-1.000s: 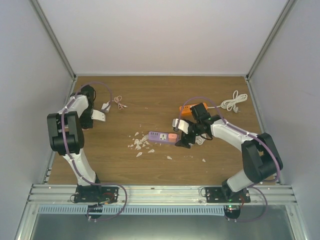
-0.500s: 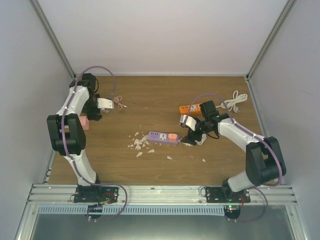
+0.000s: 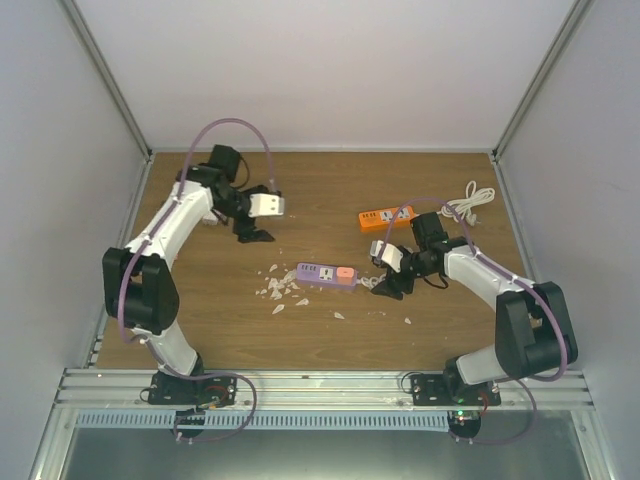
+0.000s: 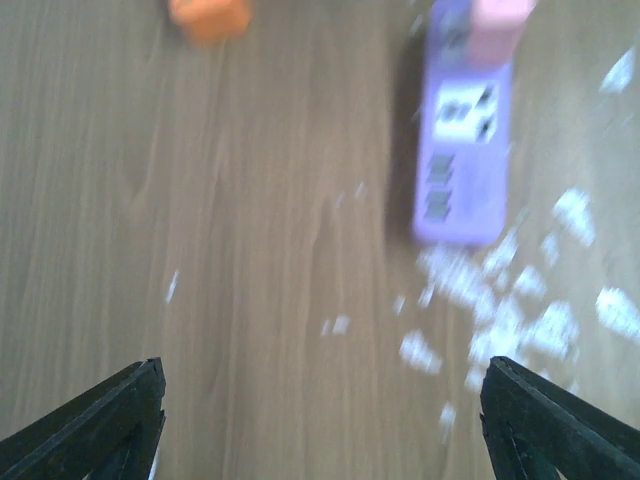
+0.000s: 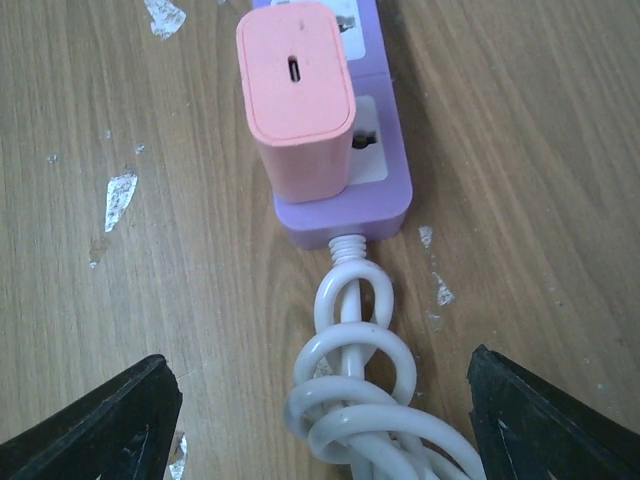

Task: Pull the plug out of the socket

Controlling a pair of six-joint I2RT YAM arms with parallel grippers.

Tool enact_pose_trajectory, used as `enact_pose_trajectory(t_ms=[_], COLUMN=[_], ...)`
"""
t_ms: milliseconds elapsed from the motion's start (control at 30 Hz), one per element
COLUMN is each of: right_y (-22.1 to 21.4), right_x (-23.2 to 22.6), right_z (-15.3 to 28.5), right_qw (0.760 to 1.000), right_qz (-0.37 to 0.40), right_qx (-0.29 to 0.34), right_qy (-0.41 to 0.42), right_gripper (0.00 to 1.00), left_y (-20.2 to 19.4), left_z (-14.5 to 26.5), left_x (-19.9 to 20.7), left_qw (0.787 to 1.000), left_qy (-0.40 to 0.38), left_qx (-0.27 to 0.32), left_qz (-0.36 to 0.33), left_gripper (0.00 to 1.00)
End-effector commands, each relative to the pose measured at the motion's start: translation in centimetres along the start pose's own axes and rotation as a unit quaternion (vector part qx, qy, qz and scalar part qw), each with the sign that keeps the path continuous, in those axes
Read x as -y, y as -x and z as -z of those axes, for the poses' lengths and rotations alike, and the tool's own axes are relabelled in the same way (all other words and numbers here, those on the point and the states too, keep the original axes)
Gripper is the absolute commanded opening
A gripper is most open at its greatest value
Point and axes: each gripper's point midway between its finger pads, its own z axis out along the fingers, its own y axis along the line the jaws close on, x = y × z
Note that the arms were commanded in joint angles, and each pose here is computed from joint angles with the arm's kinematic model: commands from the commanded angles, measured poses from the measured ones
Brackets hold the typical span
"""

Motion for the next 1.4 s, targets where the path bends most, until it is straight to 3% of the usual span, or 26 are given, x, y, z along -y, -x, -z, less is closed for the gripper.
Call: enact_pose_trajectory(t_ms=[0,233,767,1167,1367], right_y=[-0.4,0.0,4.1,3.0,3.3], right_x=[0.0,-0.1,0.8,0.4,0.1], right_z=[0.0,0.1,-1.9,-4.2,-4.8], right_qw=[1.000,1.000,0.995,0.995,0.994], right_qz=[0.008,0.006,0.016,0.028,0.038], right_qx=[0.000,0.011,0.096,0.095,0.100], right_qy=[-0.003,-0.003,0.031,0.025,0.021], right_gripper=[0.79,0.79,0.82,0.86,0.86], left_y=[7.8,13.1,13.9,13.9,12.8], left_z=[-1.6,-5.3,-12.6,-17.1,-17.5], left_x=[2.7,7.3,10.2,10.8,10.5], left_qw=[0.990,0.975,0.974,0.979,0.984], left_qy=[-0.032,-0.066,-0.085,-0.100,-0.081], left_qx=[0.136,0.204,0.195,0.162,0.144], left_qz=[-0.029,-0.060,-0.074,-0.066,-0.064], left_gripper=[0.86,0.83,0.71,0.64,0.44])
